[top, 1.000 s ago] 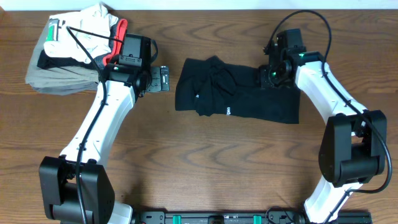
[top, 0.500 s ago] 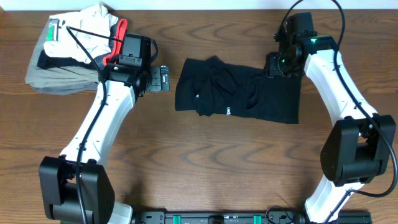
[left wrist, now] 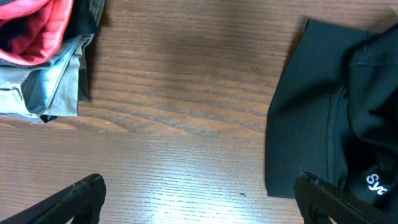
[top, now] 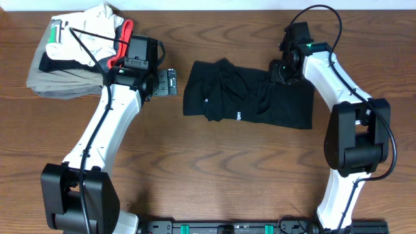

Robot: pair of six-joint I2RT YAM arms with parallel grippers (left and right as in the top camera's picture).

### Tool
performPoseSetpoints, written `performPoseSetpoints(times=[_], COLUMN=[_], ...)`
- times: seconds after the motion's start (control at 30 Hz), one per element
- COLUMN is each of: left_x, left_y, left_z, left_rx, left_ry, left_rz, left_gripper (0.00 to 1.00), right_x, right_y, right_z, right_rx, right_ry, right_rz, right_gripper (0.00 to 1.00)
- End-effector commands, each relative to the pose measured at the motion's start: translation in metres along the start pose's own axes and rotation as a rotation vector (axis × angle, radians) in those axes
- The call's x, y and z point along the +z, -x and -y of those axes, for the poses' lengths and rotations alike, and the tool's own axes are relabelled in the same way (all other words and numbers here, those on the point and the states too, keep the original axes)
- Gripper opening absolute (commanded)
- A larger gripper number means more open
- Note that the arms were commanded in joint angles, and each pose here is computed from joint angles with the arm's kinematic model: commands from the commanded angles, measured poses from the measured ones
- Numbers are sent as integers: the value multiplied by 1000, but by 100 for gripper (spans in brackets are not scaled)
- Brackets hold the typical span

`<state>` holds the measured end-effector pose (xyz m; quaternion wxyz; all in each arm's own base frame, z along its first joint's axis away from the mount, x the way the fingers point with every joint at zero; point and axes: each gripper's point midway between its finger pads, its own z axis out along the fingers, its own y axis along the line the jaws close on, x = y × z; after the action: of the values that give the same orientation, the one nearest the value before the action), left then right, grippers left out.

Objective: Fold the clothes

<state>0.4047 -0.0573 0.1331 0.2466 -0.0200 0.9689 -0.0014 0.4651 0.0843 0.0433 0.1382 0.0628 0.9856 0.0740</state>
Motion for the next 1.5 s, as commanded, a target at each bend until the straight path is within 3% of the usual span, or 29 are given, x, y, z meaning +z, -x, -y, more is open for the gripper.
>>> performPoseSetpoints(times=[0.0,0.13,0.17,0.4,0.43,0.5,0.57,0.67,0.8,0.9,1.0,1.07,1.47], left_x=[3,3,3,3,3,3,3,3,3,3,3,3,3], left_y=[1,1,1,1,1,1,1,1,1,1,1,1,2], left_z=[-5,-5,-5,-5,-5,-5,-5,-5,-5,-5,-5,-5,-6], left_rx=[1,1,2,1,1,1,1,1,1,1,1,1,-2], left_ry=[21,20,20,21,20,20,20,20,21,21,21,20,21], left_rz=[-5,-4,-4,-4,-4,-4,-4,-3,-5,-5,-4,-2,-1], left_gripper=[98,98,98,98,98,98,98,98,98,98,98,98,98], right_x=[11,17,17,20,19,14,9,4,-3,-5,-4,0,21], right_y=[6,23,27,43,43,43,41,32,14,-6,-32,-46,-92], right_z=[1,-6,-8,-38,-44,-59,-67,-67,-55,-49,-49,-50,-82], right_rx=[22,12,10,-43,-74,-142,-178,-180,-156,-119,-118,-127,-246], right_ry=[-15,11,20,134,168,247,301,299,243,222,202,181,135], right_rz=[17,88,101,168,169,169,154,99,-4,-95,-190,-228,-281], right_gripper=[45,4,1,4,14,47,57,62,59,49,28,2,1])
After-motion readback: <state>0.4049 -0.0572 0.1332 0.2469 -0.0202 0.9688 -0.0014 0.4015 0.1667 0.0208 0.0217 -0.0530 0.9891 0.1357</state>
